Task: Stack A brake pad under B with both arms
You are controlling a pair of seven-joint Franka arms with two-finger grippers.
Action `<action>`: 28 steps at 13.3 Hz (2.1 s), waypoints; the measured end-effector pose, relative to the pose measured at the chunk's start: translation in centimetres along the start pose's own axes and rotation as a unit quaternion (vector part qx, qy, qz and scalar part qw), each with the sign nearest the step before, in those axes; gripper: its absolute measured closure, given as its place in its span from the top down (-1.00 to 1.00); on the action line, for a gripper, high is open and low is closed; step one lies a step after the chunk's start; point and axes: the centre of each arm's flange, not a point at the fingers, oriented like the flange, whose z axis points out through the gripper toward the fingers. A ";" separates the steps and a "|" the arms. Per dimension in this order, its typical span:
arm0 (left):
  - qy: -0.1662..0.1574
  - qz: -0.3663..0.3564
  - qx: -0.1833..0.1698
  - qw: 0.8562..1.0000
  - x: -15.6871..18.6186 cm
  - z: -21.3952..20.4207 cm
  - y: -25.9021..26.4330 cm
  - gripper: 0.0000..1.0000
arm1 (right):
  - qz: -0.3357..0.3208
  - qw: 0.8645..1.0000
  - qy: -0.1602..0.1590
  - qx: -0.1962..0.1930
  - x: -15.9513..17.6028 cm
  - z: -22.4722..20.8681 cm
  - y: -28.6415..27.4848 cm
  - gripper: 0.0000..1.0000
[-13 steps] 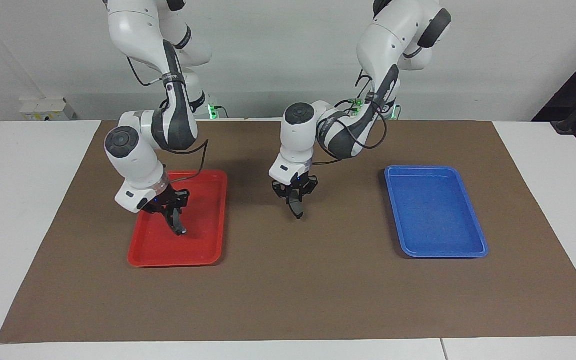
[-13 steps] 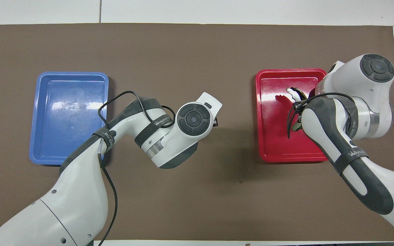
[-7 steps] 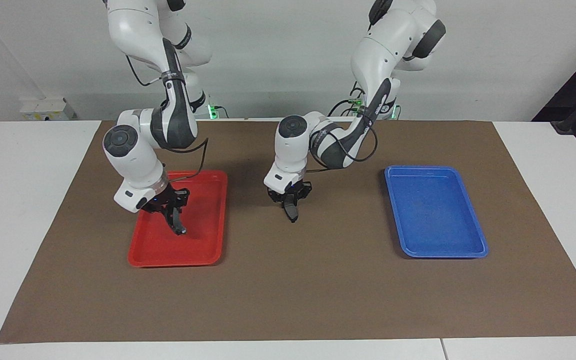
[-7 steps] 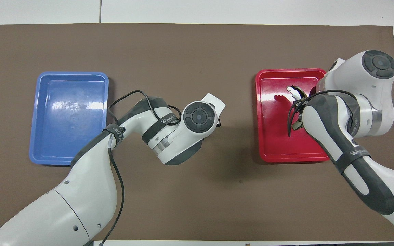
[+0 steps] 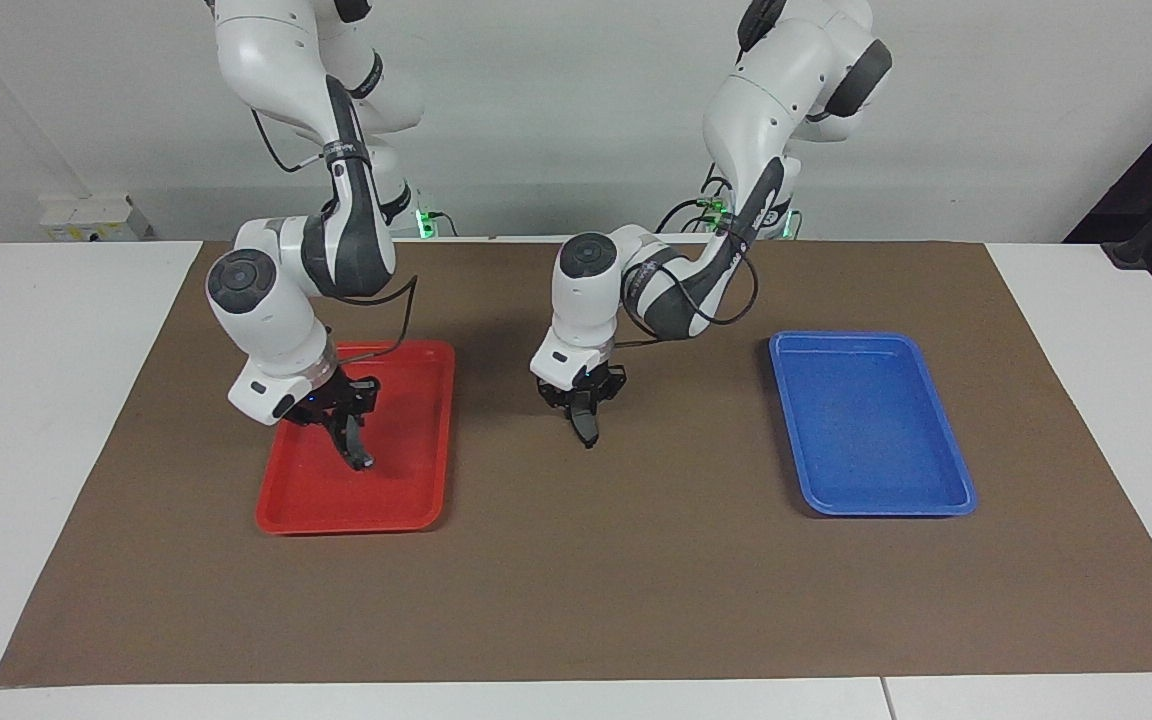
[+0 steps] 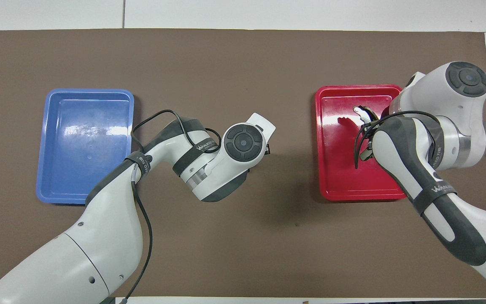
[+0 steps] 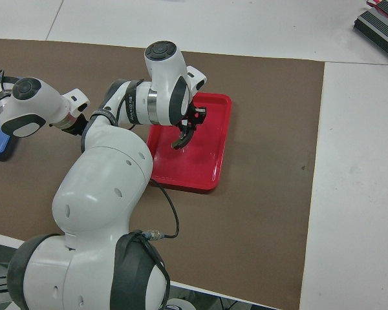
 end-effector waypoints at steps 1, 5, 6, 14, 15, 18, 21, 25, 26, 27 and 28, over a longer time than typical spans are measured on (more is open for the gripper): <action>0.004 -0.002 0.000 1.000 0.4 -0.2 -0.1 0.07 | 0.000 1.000 0.000 0.000 0.0 0.0 0.0 -0.15; 0.029 -0.021 -0.005 0.999 3.7 -3.8 -0.3 0.65 | 0.000 1.000 0.000 0.000 0.0 0.0 -0.1 -0.15; 0.031 -0.026 0.000 0.999 4.4 -4.5 -0.5 0.83 | -0.001 1.000 0.000 0.000 0.0 0.0 -0.1 -0.15; 0.000 -0.009 0.059 0.998 8.4 -16.9 -9.3 1.00 | 0.022 1.000 -0.003 0.004 2.9 -4.6 -9.9 -0.15; -0.008 0.002 0.060 0.998 9.0 -18.9 -11.6 1.00 | 0.029 1.000 -0.001 0.011 3.1 -4.7 -11.9 -0.15; -0.032 0.034 0.053 0.997 10.4 -24.3 -19.3 1.00 | 0.038 0.999 0.001 0.038 3.2 -4.3 -17.3 -0.15; -0.055 0.053 0.033 0.997 11.7 -28.1 -28.0 1.00 | 0.033 0.999 0.004 0.043 3.2 -3.1 -22.4 -0.15; -0.046 0.062 0.003 0.997 12.3 -31.7 -37.4 1.00 | 0.032 0.999 0.007 0.039 3.1 -0.6 -27.7 -0.15; -0.045 0.063 0.001 0.997 11.8 -32.6 -38.0 1.00 | 0.027 0.999 0.007 0.038 3.1 0.0 -28.5 -0.15; -0.042 0.065 0.001 0.997 11.3 -33.4 -37.9 1.00 | 0.024 0.999 0.006 0.036 3.1 0.7 -29.0 -0.15; -0.039 0.069 0.000 0.997 10.9 -34.0 -37.5 1.00 | 0.022 0.999 0.005 0.035 3.1 1.2 -29.3 -0.15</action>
